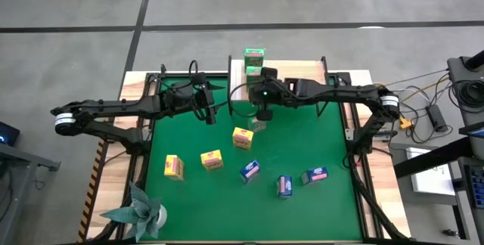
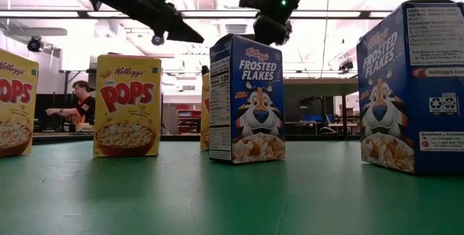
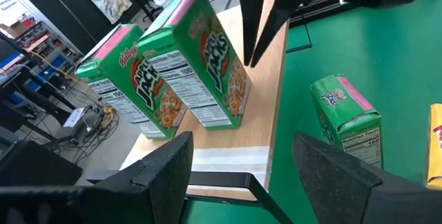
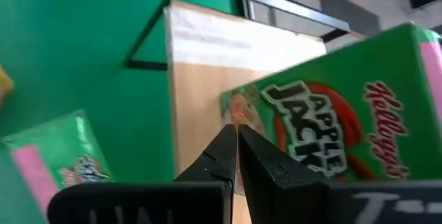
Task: Stack cereal on shelf
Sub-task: Put the left green cereal box on the shelf aligned with the other green cereal box
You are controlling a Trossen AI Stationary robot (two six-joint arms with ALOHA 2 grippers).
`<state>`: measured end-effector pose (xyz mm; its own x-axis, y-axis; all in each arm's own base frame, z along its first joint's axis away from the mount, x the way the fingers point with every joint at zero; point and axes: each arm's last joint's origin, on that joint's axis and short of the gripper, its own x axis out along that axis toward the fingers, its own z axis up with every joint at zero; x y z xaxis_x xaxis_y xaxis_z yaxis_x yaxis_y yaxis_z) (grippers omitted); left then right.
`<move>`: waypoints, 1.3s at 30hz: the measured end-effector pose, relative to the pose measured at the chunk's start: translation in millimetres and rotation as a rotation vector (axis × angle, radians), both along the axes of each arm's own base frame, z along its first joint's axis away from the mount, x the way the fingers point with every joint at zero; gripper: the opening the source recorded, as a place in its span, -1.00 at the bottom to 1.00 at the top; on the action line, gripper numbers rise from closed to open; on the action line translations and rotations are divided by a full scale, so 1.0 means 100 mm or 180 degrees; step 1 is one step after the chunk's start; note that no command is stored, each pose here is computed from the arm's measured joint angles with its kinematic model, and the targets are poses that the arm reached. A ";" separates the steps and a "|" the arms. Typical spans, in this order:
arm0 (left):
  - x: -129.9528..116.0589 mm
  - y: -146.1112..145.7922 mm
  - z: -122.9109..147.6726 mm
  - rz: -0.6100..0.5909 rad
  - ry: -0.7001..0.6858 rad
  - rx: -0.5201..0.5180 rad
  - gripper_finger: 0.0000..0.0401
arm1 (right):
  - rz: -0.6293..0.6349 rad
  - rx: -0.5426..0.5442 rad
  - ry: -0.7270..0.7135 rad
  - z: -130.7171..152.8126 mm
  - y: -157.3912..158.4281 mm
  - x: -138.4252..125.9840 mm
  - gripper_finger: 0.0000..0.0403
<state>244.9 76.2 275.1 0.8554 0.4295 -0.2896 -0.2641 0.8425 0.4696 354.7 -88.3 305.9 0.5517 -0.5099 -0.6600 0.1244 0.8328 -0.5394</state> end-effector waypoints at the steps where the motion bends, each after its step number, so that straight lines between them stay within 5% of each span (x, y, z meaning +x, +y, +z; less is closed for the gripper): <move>1: 0.00 0.00 0.00 0.0000 0.0001 0.0000 0.15 | -0.0024 -0.0042 -0.0022 -0.01 0.00 0.01 -0.96; 39: 0.00 0.00 0.00 0.0004 -0.0007 -0.0013 0.15 | -0.0297 -0.0375 -0.0184 -0.14 -0.19 0.02 -0.96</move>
